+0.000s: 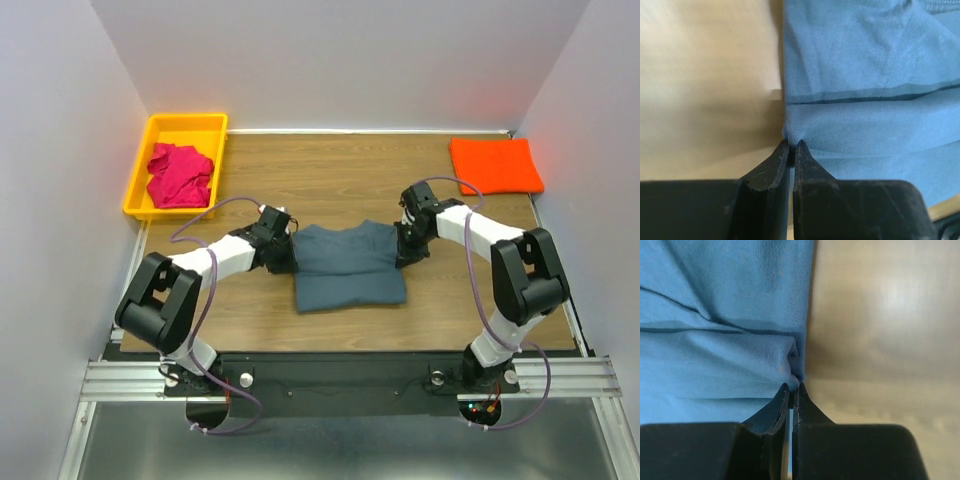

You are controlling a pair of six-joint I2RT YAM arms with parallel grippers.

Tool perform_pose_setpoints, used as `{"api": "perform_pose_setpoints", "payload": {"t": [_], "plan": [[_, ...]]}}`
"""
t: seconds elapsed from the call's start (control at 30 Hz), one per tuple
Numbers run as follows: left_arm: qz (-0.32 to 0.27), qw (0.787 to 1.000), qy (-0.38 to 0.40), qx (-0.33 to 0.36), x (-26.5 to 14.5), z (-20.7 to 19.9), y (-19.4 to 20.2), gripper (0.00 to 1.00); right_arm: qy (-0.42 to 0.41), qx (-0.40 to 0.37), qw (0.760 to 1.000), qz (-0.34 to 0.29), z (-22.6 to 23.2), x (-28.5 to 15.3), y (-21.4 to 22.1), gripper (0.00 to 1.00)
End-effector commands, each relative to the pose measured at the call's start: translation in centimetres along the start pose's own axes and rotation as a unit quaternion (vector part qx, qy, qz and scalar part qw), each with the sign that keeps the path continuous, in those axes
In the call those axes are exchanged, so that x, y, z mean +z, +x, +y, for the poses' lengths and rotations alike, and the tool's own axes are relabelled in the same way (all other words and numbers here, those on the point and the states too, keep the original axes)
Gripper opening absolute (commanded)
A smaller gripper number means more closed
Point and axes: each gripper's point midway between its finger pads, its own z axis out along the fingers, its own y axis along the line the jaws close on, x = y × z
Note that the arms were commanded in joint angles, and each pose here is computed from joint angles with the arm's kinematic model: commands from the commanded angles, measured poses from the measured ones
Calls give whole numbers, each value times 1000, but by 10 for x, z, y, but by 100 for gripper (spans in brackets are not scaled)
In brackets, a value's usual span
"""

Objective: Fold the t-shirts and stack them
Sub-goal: Fold the tshirt

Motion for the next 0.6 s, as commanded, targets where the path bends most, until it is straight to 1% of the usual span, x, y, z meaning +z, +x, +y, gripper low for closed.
{"api": "perform_pose_setpoints", "payload": {"t": [0.0,0.03,0.07,0.13,0.17,0.2,0.23,0.3,0.37,0.47,0.57], "plan": [[25,998,-55,16,-20,14,37,0,26,7,999,20,-16,-28,20,1],[19,998,-51,16,-24,8,36,0,26,6,1000,2,-15,-39,13,1],[0,999,-52,12,-33,6,28,0,31,4,1000,-1,-15,-46,11,1],[-28,999,-46,5,-45,-2,14,0,30,1,999,-29,-11,-63,-6,1],[-54,998,-44,1,-57,-6,1,0,29,0,999,-42,-8,-73,-15,1],[-68,997,-46,-1,-63,-8,-6,0,31,-1,999,-38,-9,-75,-13,1],[-81,995,-50,-4,-69,-8,-12,0,27,-2,998,-50,-5,-83,-20,1],[-104,993,-57,-6,-82,-8,-22,0,27,-4,998,-55,-4,-93,-23,1],[-123,991,-49,-8,-94,-13,-32,0,27,-8,998,-62,-2,-103,-28,1],[-154,988,-30,-17,-106,-21,-44,0,25,-14,997,-78,1,-115,-39,1],[-174,984,-21,-19,-103,-21,-48,0,42,-19,996,-83,-3,-113,-48,1]]}}
